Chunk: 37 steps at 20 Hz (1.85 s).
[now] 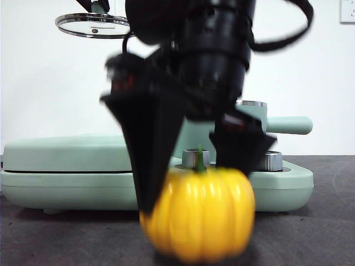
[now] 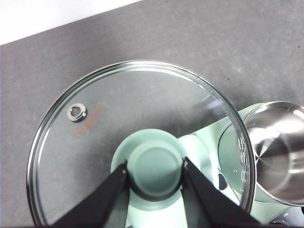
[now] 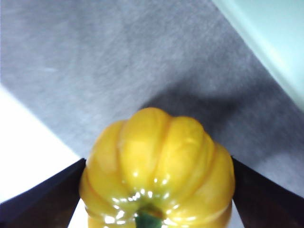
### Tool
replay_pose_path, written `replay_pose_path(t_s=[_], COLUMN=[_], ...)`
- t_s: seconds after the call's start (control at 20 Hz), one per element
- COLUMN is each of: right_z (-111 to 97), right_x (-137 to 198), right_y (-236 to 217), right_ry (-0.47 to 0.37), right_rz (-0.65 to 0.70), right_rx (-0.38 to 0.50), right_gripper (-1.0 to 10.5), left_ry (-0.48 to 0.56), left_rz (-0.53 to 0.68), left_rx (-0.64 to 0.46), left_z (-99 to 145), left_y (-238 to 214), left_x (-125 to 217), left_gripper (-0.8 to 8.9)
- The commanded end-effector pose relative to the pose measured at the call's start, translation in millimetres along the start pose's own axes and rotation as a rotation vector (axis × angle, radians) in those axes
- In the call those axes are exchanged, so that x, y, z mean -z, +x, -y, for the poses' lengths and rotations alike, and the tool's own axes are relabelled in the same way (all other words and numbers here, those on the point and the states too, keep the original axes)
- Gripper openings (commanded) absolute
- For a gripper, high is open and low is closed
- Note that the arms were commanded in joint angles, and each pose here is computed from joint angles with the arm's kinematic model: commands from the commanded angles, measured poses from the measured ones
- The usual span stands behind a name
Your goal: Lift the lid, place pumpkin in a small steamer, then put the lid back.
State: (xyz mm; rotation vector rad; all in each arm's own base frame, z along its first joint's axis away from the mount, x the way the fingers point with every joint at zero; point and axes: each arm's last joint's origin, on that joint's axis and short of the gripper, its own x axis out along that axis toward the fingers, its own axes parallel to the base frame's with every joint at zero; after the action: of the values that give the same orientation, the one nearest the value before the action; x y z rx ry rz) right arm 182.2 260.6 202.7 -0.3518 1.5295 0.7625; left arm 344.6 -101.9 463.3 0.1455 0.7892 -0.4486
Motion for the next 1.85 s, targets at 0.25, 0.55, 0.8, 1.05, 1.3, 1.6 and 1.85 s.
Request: replay_pose_path(t_s=[0.25, 0.55, 0.8, 1.05, 1.3, 1.6, 1.85], right_z=[16.3, 71.4, 120.3, 145.5, 150.5, 147.6, 146.8], right_x=[-37.7, -68.4, -103.5, -128.0, -137.6, -138.2, -138.2], right_y=[-99.9, -188.0, -177.4, -125.2, -97.8, -90.5, -90.2], right_ry=[0.056, 0.157, 0.242, 0.293, 0.297, 0.280, 0.279], right_rz=[0.161, 0.406, 0.371, 0.233, 0.159, 0.119, 0.117], right_rx=[-0.011, 0.019, 0.043, 0.114, 0.131, 0.143, 0.143], right_gripper=[4.1, 4.1, 4.1, 4.1, 4.1, 4.5, 5.6], left_ry=[-0.017, -0.027, -0.030, -0.033, -0.033, -0.035, -0.037], left_rz=[0.053, 0.000, -0.015, -0.015, -0.011, -0.009, -0.009], left_rx=[-0.020, -0.015, -0.014, -0.014, -0.015, -0.017, -0.019], left_z=[-7.9, -10.4, -11.7, -11.7, -11.8, -12.9, -13.9], left_y=[-8.6, 5.7, 11.5, 11.7, 11.8, 11.6, 11.4], left_x=[-3.2, 1.4, 2.9, 2.9, 2.6, 2.5, 2.6], left_gripper=[0.09, 0.09, 0.09, 0.09, 0.09, 0.09, 0.08])
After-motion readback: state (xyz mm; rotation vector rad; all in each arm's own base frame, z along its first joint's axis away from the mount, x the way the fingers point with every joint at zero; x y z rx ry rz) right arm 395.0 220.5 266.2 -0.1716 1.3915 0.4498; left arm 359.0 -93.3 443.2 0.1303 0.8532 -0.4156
